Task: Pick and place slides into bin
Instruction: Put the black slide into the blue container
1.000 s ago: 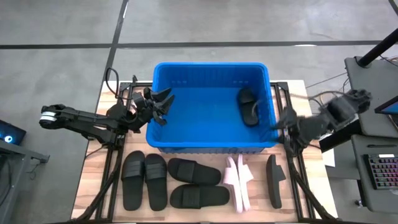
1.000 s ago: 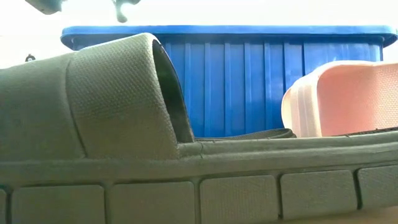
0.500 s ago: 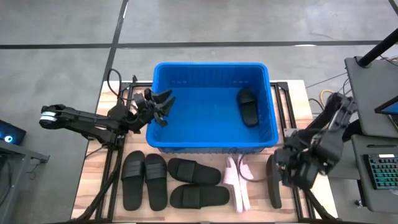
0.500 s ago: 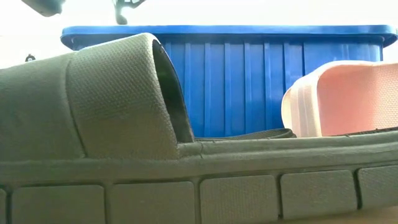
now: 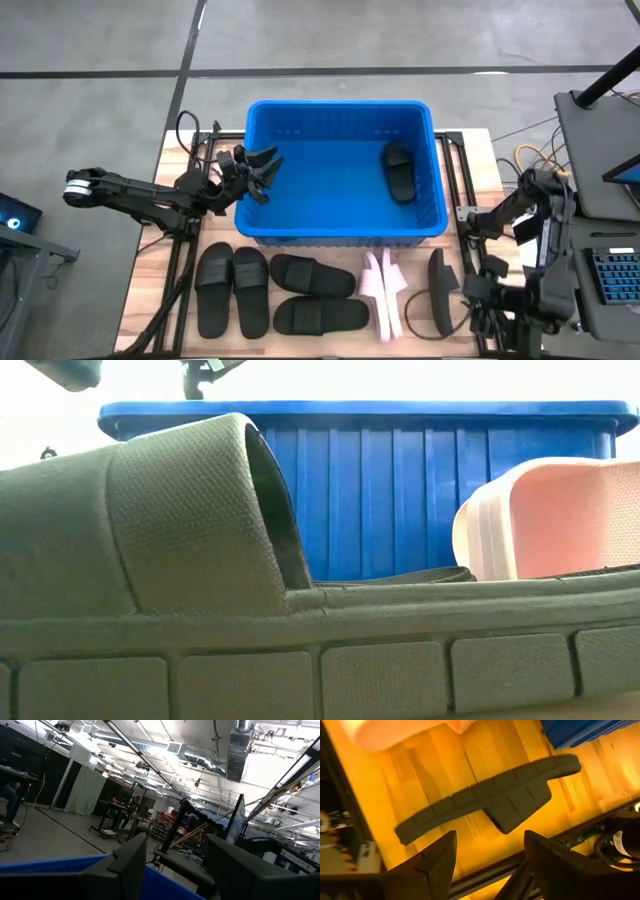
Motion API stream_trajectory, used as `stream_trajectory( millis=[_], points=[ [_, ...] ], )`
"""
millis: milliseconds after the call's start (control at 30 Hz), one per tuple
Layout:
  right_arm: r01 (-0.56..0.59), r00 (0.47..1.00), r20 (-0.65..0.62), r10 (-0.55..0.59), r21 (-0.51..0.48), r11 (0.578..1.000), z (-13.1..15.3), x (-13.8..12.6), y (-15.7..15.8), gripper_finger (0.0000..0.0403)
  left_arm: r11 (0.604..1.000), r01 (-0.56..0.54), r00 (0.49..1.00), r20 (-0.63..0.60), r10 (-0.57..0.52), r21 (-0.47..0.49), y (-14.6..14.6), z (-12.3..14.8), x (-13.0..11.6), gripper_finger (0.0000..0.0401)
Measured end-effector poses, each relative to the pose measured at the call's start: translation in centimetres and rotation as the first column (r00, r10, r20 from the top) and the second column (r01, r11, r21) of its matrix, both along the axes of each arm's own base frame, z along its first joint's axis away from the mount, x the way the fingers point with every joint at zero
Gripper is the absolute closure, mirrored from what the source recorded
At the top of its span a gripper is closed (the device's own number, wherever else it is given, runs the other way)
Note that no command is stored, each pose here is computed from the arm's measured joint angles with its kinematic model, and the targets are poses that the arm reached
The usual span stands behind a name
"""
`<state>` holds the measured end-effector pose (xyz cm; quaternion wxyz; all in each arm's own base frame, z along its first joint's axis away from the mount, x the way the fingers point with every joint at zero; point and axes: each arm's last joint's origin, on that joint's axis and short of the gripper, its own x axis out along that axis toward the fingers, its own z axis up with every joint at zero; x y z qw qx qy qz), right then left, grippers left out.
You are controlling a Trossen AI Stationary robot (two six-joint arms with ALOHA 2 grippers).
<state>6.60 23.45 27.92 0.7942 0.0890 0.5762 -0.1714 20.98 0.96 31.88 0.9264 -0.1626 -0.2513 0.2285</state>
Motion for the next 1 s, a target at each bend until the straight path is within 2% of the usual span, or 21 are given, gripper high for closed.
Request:
stream_trajectory(
  millis=[167, 300, 400, 600, 800, 1000],
  points=[
    [0.008, 1.000, -0.026, -0.012, -0.143, 0.990, -2.7, -0.2, 1.7, 0.0180, 1.000, 0.000, 1.000, -0.002, 0.000, 0.000, 0.0, -0.1, 0.0, 0.0216],
    [0.060, 0.996, -0.041, -0.075, -0.294, 0.954, -4.6, 0.0, 2.1, 0.0180, 1.000, 0.000, 1.000, -0.001, 0.000, 0.000, 0.0, -0.1, 0.0, 0.0216],
    [0.071, 0.994, -0.056, -0.094, -0.325, 0.943, -5.7, 0.0, 2.4, 0.0183, 1.000, -0.001, 1.000, -0.002, 0.001, 0.000, 0.0, -0.1, 0.0, 0.0216],
    [0.068, 0.992, -0.077, -0.096, -0.313, 0.947, -6.2, -0.1, 2.3, 0.0184, 1.000, -0.001, 1.000, -0.003, 0.001, 0.000, 0.0, -0.1, 0.0, 0.0216],
    [-0.053, 0.989, -0.149, 0.013, -0.262, 0.964, -4.6, -0.4, 1.5, 0.0184, 1.000, 0.000, 1.000, -0.003, 0.000, 0.000, 0.0, -0.1, 0.0, 0.0216],
    [-0.101, 0.983, -0.172, 0.058, -0.252, 0.962, -4.3, -0.3, 0.6, 0.0184, 1.000, -0.001, 1.000, -0.005, 0.001, 0.000, 0.0, -0.1, 0.0, 0.0216]
  ],
)
